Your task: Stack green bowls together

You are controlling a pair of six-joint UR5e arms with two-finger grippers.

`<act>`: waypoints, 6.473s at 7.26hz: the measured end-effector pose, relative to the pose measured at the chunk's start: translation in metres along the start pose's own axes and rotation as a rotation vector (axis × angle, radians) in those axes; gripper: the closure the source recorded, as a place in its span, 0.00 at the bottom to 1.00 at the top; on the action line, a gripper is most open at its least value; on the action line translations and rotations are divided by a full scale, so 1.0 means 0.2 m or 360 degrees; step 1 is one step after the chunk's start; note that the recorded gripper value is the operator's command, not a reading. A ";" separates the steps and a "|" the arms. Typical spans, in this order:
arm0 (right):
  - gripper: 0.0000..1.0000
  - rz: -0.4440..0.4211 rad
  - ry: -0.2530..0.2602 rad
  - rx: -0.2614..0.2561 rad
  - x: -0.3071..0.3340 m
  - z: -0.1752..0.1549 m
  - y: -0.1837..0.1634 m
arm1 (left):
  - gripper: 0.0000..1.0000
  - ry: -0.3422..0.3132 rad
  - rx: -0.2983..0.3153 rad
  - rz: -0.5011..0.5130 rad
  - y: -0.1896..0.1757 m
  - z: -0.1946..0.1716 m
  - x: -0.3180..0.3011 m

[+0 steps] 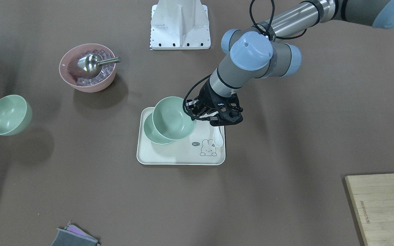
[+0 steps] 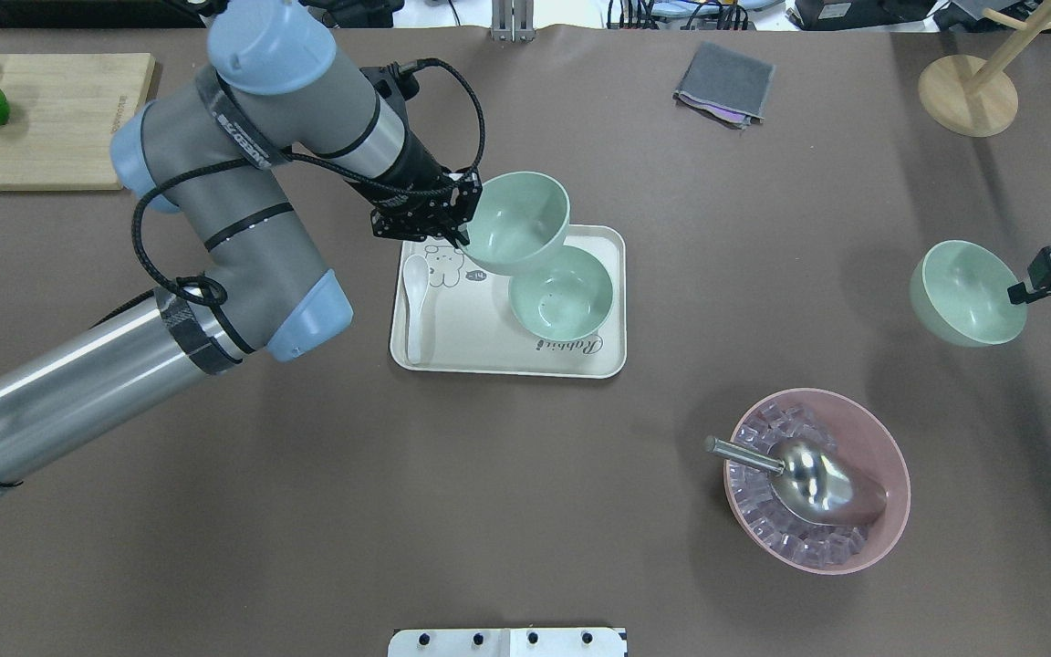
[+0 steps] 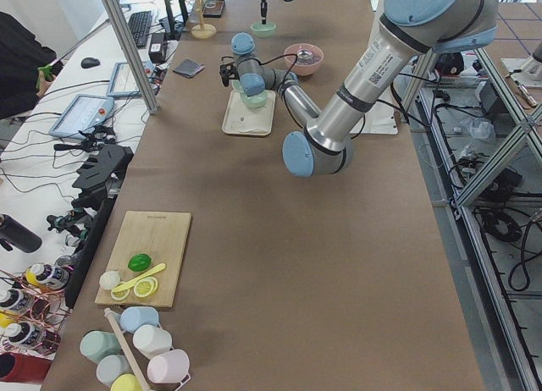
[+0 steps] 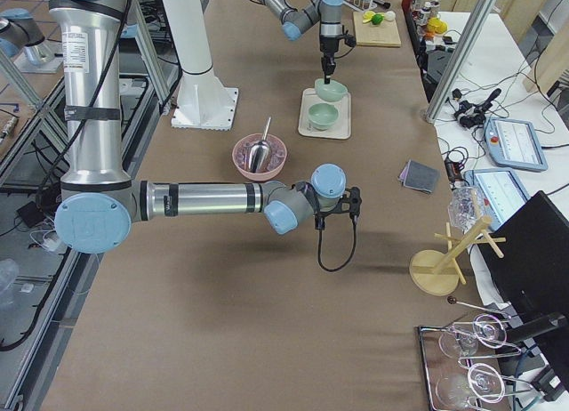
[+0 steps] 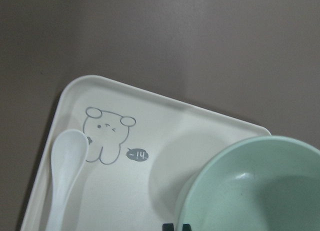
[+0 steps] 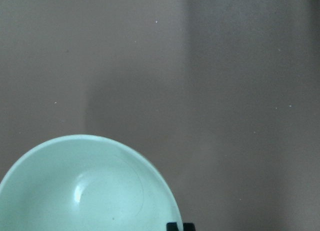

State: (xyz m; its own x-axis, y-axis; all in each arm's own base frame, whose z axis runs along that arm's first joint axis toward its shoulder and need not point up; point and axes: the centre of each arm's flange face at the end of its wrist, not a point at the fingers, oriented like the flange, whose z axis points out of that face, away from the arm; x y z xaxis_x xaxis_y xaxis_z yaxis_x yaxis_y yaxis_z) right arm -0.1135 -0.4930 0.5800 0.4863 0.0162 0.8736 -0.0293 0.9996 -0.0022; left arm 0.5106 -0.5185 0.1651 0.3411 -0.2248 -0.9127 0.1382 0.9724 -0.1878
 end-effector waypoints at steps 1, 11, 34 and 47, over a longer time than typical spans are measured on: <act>1.00 -0.0007 -0.0006 0.0007 -0.02 -0.01 -0.02 | 1.00 0.0028 0.0045 -0.0001 0.08 0.07 0.01; 1.00 -0.0017 -0.0046 0.0014 -0.09 -0.04 -0.06 | 1.00 0.0010 0.0183 -0.0002 0.16 0.26 0.00; 1.00 -0.0018 -0.0085 0.0031 -0.14 -0.10 -0.07 | 0.02 0.0027 0.0215 0.0021 0.20 0.28 0.00; 1.00 -0.0093 -0.0323 0.0182 -1.93 0.51 0.00 | 0.02 -0.0070 0.0282 0.0120 -0.21 -0.44 -0.53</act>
State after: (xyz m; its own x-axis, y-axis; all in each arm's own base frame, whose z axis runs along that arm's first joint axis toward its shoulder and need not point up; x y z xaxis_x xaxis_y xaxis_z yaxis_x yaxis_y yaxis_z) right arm -0.3913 -0.5014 0.2923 0.3052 -0.0584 0.9505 -0.1107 0.9892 0.0963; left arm 0.3871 -0.5299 0.2378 0.3964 -0.1580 -0.9044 0.2709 0.9614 -0.0492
